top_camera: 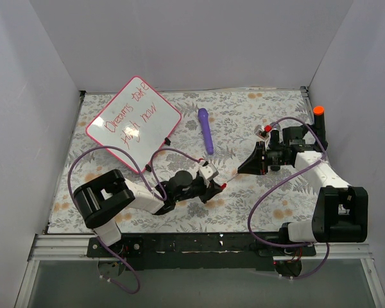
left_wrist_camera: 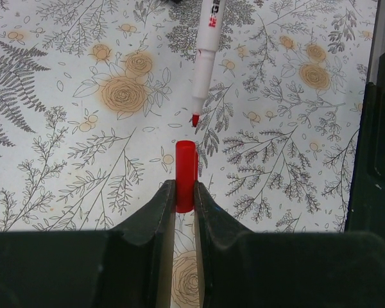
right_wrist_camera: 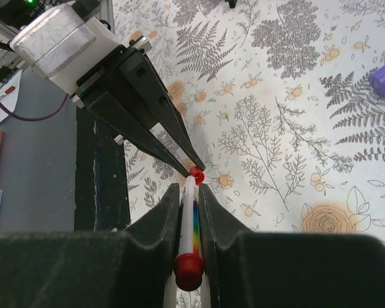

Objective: Write a sentence on the whiteboard
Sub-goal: Close the whiteboard marker at the center of the board.

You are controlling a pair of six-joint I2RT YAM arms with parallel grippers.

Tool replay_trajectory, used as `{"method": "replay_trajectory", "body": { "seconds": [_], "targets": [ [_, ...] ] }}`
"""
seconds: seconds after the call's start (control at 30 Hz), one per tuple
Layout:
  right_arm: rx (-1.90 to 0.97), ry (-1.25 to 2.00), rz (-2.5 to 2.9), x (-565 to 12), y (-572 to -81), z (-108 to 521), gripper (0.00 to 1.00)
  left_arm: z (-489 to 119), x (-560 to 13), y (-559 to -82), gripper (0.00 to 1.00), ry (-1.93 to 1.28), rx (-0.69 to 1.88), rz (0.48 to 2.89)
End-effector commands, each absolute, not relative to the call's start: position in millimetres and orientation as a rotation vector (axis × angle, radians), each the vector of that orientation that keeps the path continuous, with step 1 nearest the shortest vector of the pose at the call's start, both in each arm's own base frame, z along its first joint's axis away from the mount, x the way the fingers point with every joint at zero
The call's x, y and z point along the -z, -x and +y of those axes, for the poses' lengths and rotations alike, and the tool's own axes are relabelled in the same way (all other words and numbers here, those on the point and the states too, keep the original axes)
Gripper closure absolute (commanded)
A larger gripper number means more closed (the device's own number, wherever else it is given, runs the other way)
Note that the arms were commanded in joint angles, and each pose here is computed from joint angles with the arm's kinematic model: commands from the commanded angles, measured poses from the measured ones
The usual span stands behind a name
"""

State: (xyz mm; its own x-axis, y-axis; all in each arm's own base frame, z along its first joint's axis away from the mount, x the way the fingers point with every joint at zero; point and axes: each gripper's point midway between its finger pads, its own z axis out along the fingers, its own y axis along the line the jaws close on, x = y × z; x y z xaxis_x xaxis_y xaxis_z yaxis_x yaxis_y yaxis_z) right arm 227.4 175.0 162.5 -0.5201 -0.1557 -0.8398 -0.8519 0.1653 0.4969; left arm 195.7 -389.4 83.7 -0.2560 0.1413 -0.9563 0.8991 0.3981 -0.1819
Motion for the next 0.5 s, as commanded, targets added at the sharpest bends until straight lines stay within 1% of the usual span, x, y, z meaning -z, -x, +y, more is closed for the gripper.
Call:
{"method": "replay_trajectory", "body": {
  "seconds": [0.0, 0.47],
  "targets": [
    [-1.396, 0.959, 1.803, -160.1, -225.0, 176.1, 0.99, -400.8, -98.7, -196.8, 1.0, -0.94, 0.986, 1.608],
    [-1.384, 0.963, 1.838, -152.3, -226.2, 177.5, 0.99, -406.9, -99.6, -195.7, 1.0, -0.959, 0.997, 1.592]
  ]
}}
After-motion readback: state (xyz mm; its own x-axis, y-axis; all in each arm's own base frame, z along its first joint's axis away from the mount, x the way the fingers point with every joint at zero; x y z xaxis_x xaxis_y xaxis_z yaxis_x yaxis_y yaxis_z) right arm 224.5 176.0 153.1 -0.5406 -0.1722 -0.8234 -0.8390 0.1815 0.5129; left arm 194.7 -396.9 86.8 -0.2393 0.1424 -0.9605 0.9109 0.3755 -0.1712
